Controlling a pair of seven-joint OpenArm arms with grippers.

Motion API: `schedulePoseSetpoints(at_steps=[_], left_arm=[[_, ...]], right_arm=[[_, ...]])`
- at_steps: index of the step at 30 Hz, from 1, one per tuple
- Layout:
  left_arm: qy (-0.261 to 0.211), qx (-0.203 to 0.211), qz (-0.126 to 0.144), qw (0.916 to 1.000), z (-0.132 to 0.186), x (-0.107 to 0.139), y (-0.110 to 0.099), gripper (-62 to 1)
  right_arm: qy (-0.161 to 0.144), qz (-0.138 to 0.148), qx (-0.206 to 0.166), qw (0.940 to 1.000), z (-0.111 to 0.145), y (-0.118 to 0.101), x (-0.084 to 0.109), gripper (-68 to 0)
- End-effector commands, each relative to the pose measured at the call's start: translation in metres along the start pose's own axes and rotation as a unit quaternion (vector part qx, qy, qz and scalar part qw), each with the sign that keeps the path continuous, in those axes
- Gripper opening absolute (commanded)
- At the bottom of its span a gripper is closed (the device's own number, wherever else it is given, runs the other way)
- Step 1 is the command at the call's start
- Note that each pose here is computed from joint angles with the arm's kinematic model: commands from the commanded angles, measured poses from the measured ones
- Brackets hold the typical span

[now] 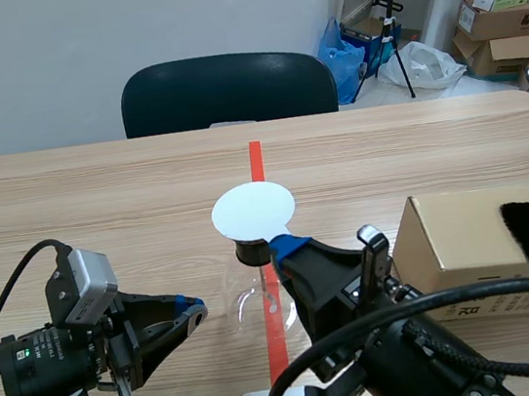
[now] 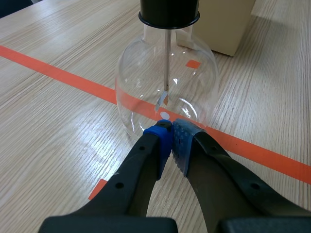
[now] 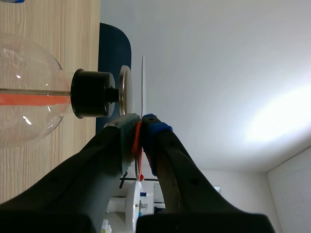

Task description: Do the electroscope experiment

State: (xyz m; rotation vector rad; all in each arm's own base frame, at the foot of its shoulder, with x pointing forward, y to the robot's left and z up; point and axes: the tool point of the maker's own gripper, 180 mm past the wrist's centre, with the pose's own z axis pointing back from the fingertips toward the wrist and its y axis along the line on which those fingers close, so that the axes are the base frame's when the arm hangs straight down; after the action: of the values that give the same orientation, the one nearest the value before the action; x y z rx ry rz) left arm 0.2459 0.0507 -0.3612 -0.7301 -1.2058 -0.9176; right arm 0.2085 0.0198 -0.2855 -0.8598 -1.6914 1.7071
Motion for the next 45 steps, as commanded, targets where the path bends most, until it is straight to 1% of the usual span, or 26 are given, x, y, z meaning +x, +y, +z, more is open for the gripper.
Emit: schedulePoseSetpoints(at_steps=[1,3,6,11,14,19,21,24,26,28,42,45], left_arm=[[-0.015,0.003,-0.001,0.9999,-0.001,0.008,0.003,-58.0],[-0.015,0.003,-0.001,0.9999,-0.001,0.008,0.003,-57.9],[-0.015,0.003,-0.001,0.9999,-0.001,0.008,0.003,-57.9],[-0.015,0.003,-0.001,0.9999,-0.001,0.008,0.003,-58.0],[-0.015,0.003,-0.001,0.9999,-0.001,0.008,0.003,-57.9],[-0.015,0.003,-0.001,0.9999,-0.001,0.008,0.003,-57.9],[-0.015,0.003,-0.001,0.9999,-0.001,0.008,0.003,-57.9],[-0.015,0.003,-0.001,0.9999,-0.001,0.008,0.003,-58.0],[-0.015,0.003,-0.001,0.9999,-0.001,0.008,0.003,-57.9],[-0.015,0.003,-0.001,0.9999,-0.001,0.008,0.003,-58.0],[-0.015,0.003,-0.001,0.9999,-0.001,0.008,0.003,-57.9],[-0.015,0.003,-0.001,0.9999,-0.001,0.008,0.003,-58.0]], right_arm=[[0.010,0.011,-0.019,0.9997,-0.003,-0.011,-0.008,-66.5],[0.024,0.011,-0.019,0.9995,-0.003,-0.012,-0.013,-66.5],[0.054,0.010,-0.020,0.9983,-0.002,-0.012,-0.024,-66.5],[0.113,0.009,-0.020,0.9933,0.002,-0.012,-0.045,-66.5],[0.153,0.008,-0.020,0.9879,0.005,-0.012,-0.059,-66.5],[0.216,0.007,-0.021,0.9761,0.014,-0.012,-0.081,-66.5],[0.237,0.006,-0.021,0.9712,0.017,-0.012,-0.088,-66.5],[0.260,0.006,-0.021,0.9653,0.021,-0.012,-0.095,-66.5],[0.272,0.006,-0.021,0.9621,0.024,-0.012,-0.099,-66.5],[0.277,0.006,-0.021,0.9607,0.025,-0.012,-0.101,-66.5],[0.276,0.005,-0.021,0.9608,0.024,-0.012,-0.100,-66.5],[0.272,0.006,-0.021,0.9619,0.024,-0.012,-0.099,-66.5]])
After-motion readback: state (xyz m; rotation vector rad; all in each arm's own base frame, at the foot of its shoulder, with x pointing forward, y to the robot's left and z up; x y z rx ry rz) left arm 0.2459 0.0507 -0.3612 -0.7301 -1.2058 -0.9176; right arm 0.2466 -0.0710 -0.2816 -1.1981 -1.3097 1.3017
